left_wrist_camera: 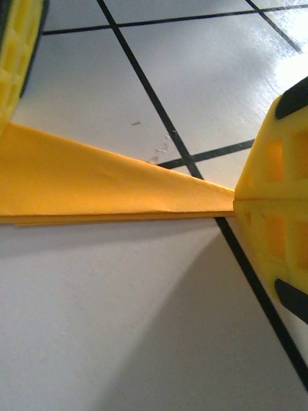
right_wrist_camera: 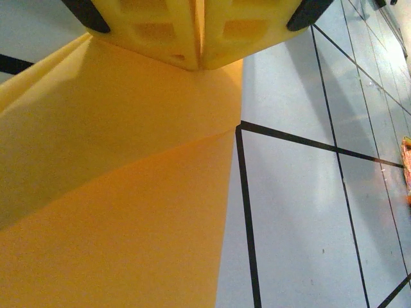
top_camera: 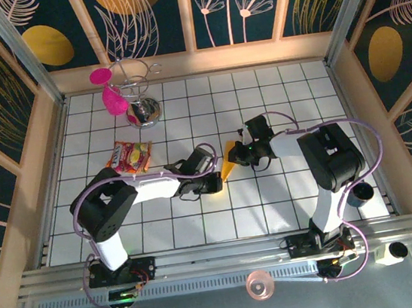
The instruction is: Fold a paper plane with a square sheet of paper (pick it up from the middle)
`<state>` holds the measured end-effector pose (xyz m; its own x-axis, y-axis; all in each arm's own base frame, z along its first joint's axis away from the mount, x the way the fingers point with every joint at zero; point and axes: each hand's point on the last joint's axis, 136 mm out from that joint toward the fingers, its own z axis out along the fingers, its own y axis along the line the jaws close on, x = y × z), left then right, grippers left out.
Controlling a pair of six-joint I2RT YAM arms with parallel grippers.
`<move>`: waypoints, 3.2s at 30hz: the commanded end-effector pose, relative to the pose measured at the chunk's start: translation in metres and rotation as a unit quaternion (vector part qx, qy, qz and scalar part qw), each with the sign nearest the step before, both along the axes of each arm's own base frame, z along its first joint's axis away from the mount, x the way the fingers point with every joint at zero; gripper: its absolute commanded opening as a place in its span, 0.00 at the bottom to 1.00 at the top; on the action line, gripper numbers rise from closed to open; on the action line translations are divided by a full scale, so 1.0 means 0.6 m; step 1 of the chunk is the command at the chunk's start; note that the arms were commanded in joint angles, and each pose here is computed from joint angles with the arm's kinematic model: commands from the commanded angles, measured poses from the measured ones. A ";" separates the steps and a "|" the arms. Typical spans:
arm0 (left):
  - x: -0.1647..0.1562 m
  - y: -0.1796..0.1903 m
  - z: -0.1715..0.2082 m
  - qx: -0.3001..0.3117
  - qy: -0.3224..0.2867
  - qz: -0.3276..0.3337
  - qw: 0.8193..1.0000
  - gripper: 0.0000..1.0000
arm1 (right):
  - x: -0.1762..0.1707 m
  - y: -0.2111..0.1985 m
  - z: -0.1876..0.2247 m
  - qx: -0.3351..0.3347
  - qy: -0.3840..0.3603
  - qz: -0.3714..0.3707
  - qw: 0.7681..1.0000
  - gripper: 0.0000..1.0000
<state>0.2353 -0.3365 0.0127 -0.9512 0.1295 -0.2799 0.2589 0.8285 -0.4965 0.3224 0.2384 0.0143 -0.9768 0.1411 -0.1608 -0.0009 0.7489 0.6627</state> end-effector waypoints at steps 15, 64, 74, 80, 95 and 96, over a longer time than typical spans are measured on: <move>0.022 0.106 0.093 0.097 -0.077 0.063 0.990 0.00 | -0.059 0.056 -0.036 -0.004 0.053 0.015 0.998 0.12; -0.001 0.111 -0.039 0.043 0.018 0.097 0.994 0.00 | 0.012 0.101 -0.005 -0.003 -0.048 0.069 0.996 0.09; 0.040 0.082 0.040 -0.015 -0.040 0.106 0.993 0.00 | -0.004 0.080 -0.048 -0.034 -0.020 0.063 0.997 0.07; 0.074 0.043 0.074 -0.087 -0.055 0.117 0.988 0.01 | -0.003 0.089 -0.034 -0.016 -0.020 0.063 0.998 0.07; 0.055 0.067 -0.025 -0.014 0.018 0.135 0.991 0.00 | -0.001 0.110 0.006 0.019 -0.035 0.087 0.995 0.07; 0.051 0.072 -0.029 -0.009 0.022 0.136 0.990 0.00 | 0.016 0.096 0.007 0.020 -0.039 0.076 0.996 0.07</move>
